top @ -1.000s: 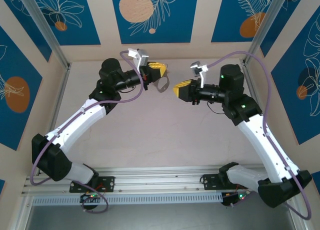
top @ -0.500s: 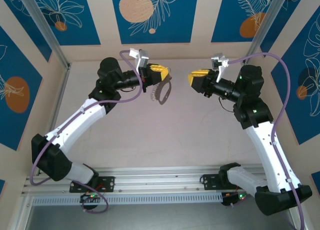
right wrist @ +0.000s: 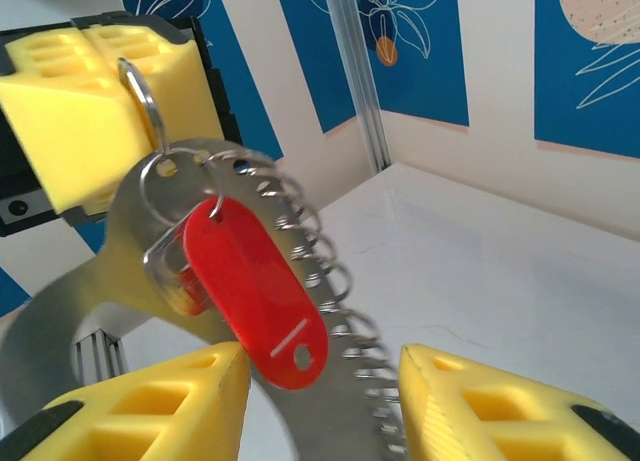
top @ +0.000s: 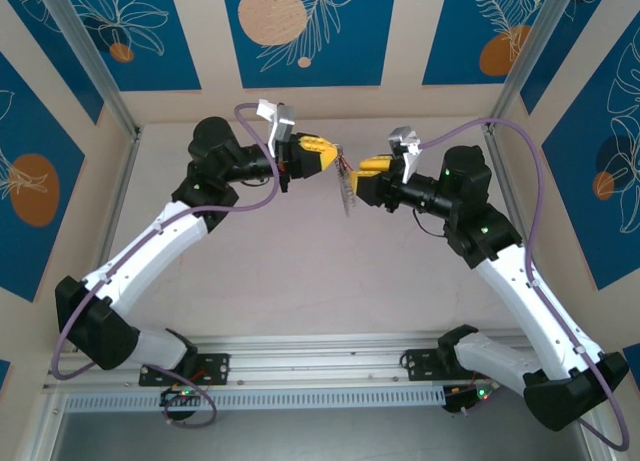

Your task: Put the keys on the keyring

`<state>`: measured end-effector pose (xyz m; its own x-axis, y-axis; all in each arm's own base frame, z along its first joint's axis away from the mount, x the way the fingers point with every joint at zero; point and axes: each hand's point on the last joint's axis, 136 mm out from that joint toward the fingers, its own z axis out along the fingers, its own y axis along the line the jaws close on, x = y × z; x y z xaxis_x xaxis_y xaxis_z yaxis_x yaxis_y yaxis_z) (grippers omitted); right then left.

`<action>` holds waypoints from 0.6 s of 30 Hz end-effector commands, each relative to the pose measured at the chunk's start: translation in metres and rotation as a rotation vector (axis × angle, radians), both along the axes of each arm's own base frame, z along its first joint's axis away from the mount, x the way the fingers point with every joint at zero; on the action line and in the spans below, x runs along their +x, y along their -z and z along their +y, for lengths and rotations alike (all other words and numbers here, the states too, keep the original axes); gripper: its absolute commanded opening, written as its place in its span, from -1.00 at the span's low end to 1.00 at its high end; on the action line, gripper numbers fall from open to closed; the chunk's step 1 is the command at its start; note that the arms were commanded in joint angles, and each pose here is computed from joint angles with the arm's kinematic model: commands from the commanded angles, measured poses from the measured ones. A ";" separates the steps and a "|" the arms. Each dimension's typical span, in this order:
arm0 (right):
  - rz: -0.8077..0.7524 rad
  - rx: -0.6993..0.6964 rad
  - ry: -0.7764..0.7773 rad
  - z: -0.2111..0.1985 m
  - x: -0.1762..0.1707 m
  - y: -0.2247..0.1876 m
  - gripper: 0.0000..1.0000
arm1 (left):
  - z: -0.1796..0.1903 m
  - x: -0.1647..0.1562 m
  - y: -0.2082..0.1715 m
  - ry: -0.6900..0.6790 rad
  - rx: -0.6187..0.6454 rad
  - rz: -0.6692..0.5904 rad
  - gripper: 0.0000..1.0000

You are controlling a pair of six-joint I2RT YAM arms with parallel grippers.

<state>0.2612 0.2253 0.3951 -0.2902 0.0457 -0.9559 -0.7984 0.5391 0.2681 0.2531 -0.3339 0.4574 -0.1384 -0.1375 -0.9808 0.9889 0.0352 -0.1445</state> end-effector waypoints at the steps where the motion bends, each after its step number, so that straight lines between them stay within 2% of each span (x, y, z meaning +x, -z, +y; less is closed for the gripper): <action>1: -0.070 -0.002 0.014 0.000 -0.002 -0.011 -0.12 | 0.004 -0.022 -0.027 0.048 -0.041 -0.077 -1.00; 18: -0.111 -0.005 -0.019 0.016 -0.006 -0.025 -0.07 | 0.002 -0.029 -0.027 0.078 -0.031 -0.083 -1.00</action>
<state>0.2541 0.2419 0.3957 -0.2577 0.0156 -0.9661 -0.8229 0.5205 0.2279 0.2454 -0.3358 0.4568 -0.1397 -0.1250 -0.9823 0.9900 0.0008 -0.1410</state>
